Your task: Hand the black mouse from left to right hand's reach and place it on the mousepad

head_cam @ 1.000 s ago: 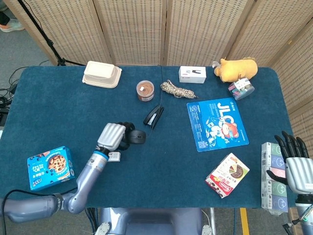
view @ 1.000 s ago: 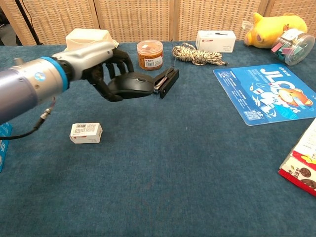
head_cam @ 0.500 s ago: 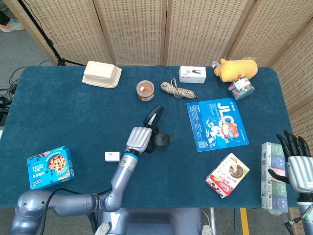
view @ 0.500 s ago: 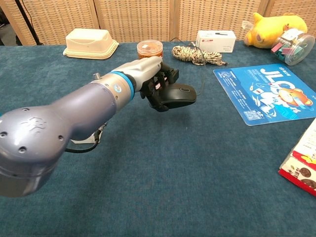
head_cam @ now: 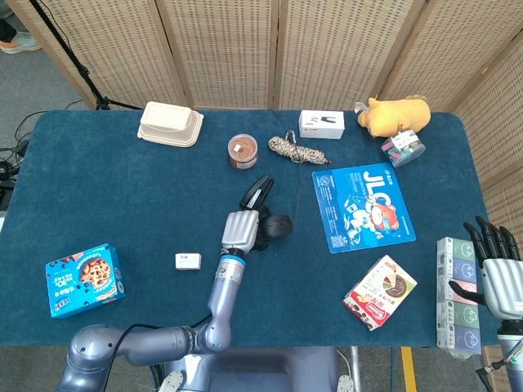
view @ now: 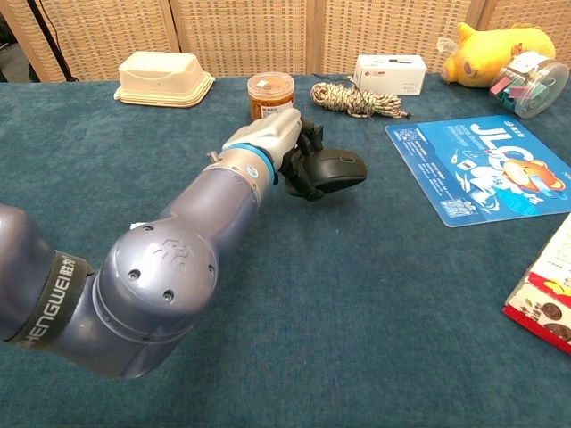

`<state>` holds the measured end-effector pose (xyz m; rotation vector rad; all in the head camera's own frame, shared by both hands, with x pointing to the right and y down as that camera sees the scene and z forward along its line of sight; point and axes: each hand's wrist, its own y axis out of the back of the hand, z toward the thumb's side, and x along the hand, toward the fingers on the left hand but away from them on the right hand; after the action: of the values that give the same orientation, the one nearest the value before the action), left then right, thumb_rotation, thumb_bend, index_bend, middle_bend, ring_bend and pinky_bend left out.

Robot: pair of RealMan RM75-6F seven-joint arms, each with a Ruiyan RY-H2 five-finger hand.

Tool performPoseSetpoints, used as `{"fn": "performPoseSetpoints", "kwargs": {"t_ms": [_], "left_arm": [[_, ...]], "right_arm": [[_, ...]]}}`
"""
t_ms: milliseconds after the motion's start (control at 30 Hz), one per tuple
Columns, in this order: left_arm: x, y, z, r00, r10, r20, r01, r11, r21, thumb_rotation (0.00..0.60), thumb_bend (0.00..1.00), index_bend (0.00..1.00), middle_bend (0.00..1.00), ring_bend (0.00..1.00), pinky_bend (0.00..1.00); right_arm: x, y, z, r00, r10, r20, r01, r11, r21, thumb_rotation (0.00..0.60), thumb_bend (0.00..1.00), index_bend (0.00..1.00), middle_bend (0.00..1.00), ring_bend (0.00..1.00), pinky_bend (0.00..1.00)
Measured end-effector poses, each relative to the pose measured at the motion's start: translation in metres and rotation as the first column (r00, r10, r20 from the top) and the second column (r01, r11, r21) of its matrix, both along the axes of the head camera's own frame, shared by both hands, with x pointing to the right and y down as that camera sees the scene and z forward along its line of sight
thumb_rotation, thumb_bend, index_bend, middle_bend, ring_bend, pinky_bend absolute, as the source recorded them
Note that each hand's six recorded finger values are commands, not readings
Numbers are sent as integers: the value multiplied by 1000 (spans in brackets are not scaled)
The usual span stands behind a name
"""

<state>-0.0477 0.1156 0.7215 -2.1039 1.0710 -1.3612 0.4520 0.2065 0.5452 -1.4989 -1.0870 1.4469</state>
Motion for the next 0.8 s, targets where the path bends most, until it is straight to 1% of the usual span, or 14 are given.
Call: {"fn": "performPoseSetpoints", "kwargs": {"t_ms": [33,67,100,133,300,400,500,600,667,800], "left_arm": [[1,1,1,1000,3,-4,-3,1000,-8,600,167,104,56,79,321],[1,2,1,1000,5,-7,-5,1000,-13,600,155,57,22,40,285],[1,3,0,1000,7,-9,-7,1000,-17,600,135,13,0,8,253],[1,4,0,1000,9,-11,-9,1000,-20,600,124,1,0,0,238],[-1,5,-5,1000,16,-19,-17,1000,-21,600,95,0,0,0,184],[-6,6,-14,999,24,-33,-25,1000,-14,600,85,0,0,0,135],[-16,6,-26,998,38,-46,-38,999,8,600,70,0,0,0,61],[-35,2,-42,997,50,-52,-48,998,45,600,61,0,0,0,17],[-55,-4,-55,998,52,-47,-49,996,78,600,60,0,0,0,1],[-104,-17,-75,999,40,-4,-39,989,144,600,59,0,0,0,0]], "right_arm": [[0,0,0,1000,0,1,0,1000,1,600,0,0,0,0,0],[0,0,-1,1000,0,1,0,1000,1,600,0,0,0,0,0],[0,0,-1,1000,0,2,0,1000,1,600,0,0,0,0,0],[0,0,-1,1000,-1,3,1,1000,1,600,0,0,0,0,0],[-2,1,-1,1000,-5,6,5,1000,0,600,0,0,0,0,0],[-2,1,-1,1000,-7,7,7,1000,0,600,0,0,0,0,0],[-3,2,0,1000,-9,6,9,1000,-3,600,0,0,0,0,0],[-4,2,0,1000,-12,5,12,1000,-5,600,0,0,0,0,0],[-5,3,1,1000,-14,3,14,1000,-7,600,0,0,0,0,0],[-7,3,2,1000,-19,-1,19,1000,-11,600,0,0,0,0,0]]}}
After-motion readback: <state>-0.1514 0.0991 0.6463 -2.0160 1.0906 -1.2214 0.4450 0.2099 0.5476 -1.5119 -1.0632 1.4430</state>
